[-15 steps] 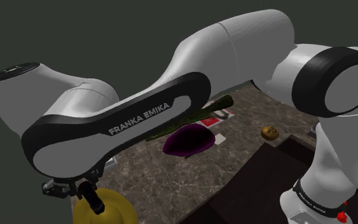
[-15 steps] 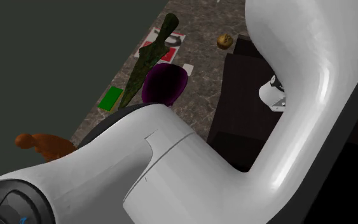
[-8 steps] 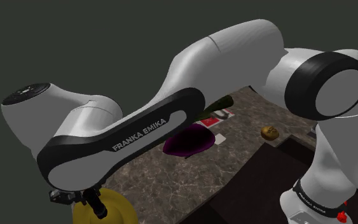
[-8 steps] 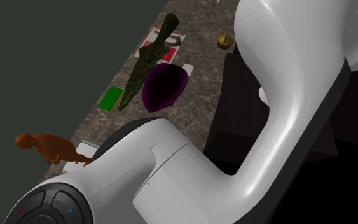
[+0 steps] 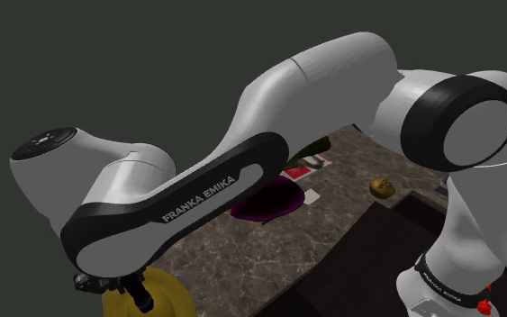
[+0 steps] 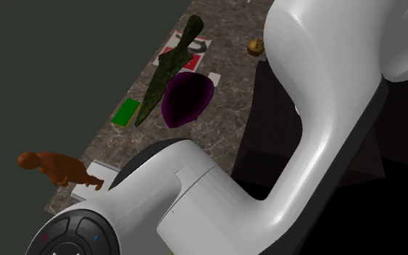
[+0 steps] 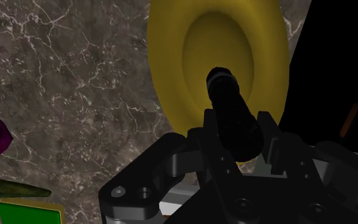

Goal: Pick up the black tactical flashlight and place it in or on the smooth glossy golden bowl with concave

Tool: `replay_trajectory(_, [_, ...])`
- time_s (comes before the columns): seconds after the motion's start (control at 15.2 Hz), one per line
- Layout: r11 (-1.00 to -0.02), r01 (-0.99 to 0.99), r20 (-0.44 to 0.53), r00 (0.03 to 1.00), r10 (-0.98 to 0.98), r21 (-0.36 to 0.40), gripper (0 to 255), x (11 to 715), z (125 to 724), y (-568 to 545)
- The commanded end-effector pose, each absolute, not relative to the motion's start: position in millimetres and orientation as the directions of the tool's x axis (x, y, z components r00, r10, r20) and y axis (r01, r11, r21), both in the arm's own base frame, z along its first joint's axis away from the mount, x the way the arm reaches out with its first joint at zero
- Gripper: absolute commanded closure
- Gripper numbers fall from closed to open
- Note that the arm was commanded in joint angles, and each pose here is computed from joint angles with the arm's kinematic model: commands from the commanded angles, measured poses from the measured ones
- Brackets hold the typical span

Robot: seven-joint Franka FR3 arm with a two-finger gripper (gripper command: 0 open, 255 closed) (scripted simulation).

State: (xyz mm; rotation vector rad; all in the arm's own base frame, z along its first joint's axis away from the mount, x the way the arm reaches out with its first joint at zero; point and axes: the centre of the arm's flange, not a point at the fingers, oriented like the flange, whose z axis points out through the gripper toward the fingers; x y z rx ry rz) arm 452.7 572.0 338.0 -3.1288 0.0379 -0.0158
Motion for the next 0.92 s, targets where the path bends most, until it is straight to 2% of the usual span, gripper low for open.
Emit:
replay_trajectory(0.0, [-1.0, -0.024, 0.01, 1.0, -0.024, -0.013, 255, 452.7, 338.0, 572.0])
replay_trajectory(0.07, [-1.0, -0.024, 0.01, 1.0, -0.024, -0.013, 0, 452.7, 338.0, 572.0])
replay_trajectory(0.4, [-1.0, -0.024, 0.01, 1.0, -0.024, -0.013, 0, 452.7, 338.0, 572.0])
replay_trajectory(0.66, [-1.0, -0.024, 0.01, 1.0, -0.024, -0.013, 0, 452.2, 388.0, 571.4])
replay_trajectory(0.86, [-1.0, -0.024, 0.01, 1.0, -0.024, -0.013, 0, 452.2, 388.0, 571.4])
